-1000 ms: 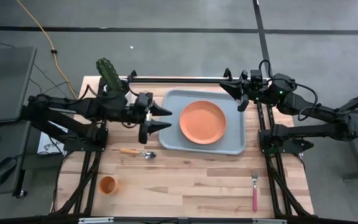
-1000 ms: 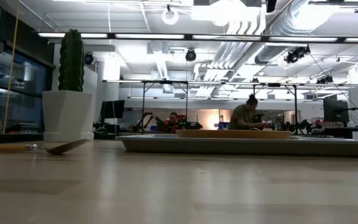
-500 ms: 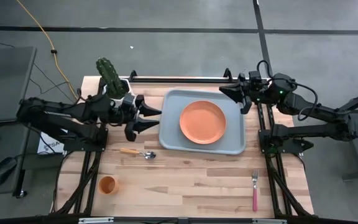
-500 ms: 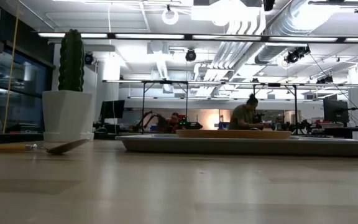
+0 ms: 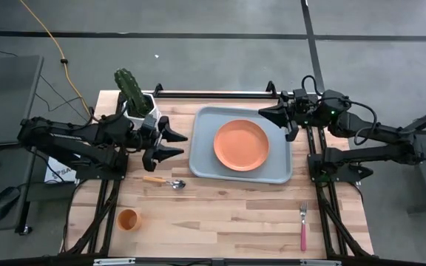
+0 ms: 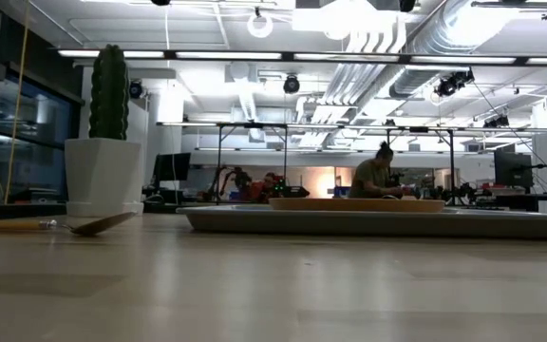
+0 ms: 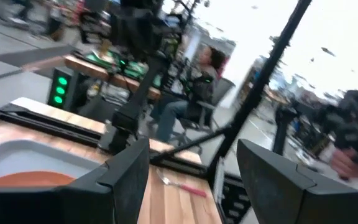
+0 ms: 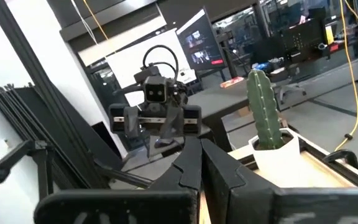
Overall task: Pick and place plate/cup/fork/spoon on tray
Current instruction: Put the orange spoon to the left on the gray serving tray
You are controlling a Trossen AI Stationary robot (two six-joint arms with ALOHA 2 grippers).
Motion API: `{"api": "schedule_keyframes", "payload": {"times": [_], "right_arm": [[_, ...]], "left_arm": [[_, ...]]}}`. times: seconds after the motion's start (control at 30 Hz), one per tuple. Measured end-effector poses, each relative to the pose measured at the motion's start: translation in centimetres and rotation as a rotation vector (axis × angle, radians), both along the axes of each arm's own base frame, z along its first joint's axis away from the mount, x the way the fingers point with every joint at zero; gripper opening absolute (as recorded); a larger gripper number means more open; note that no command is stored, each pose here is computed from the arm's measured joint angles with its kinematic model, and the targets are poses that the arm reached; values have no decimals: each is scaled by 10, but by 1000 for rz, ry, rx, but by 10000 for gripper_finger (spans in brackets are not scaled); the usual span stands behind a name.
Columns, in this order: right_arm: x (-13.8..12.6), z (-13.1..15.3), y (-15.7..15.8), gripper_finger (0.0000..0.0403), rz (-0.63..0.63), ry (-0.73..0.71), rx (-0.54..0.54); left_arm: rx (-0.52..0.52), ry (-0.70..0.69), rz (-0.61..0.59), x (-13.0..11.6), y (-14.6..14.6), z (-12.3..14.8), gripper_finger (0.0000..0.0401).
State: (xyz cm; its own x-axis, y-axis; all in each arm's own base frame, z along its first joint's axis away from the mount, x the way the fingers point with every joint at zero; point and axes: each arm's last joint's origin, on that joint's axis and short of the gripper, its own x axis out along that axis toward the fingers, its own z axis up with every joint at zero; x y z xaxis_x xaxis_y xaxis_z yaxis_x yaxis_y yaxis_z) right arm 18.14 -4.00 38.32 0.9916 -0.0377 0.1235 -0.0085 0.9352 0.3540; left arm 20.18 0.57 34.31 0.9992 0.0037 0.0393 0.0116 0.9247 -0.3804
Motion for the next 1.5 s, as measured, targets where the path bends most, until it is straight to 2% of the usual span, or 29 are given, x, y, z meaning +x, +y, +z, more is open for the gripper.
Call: {"api": "schedule_keyframes", "payload": {"times": [0.2, 0.4, 0.8, 1.03, 1.13, 1.4, 1.5], "right_arm": [[0, 0, 0, 0, -1, 0, -15], [0, 0, 0, 0, -1, 0, -15], [0, 0, 0, 0, -1, 2, -15], [0, 0, -1, 0, -44, 5, -12], [0, 0, -1, 0, -44, 5, -12], [0, -4, -1, 0, -44, 38, -1], [0, -6, -1, 0, -44, 62, 5]], "left_arm": [[77, 129, -117, -1, -3, -13, 229], [98, 287, -141, -6, -4, -27, 229], [212, 978, -312, -27, -23, -89, 229], [352, 1176, -288, -9, -39, -120, 229], [377, 1268, -276, -1, -43, -137, 229], [356, 1456, -285, 17, -50, -176, 229], [358, 1480, -286, 25, -52, -189, 229]]}}
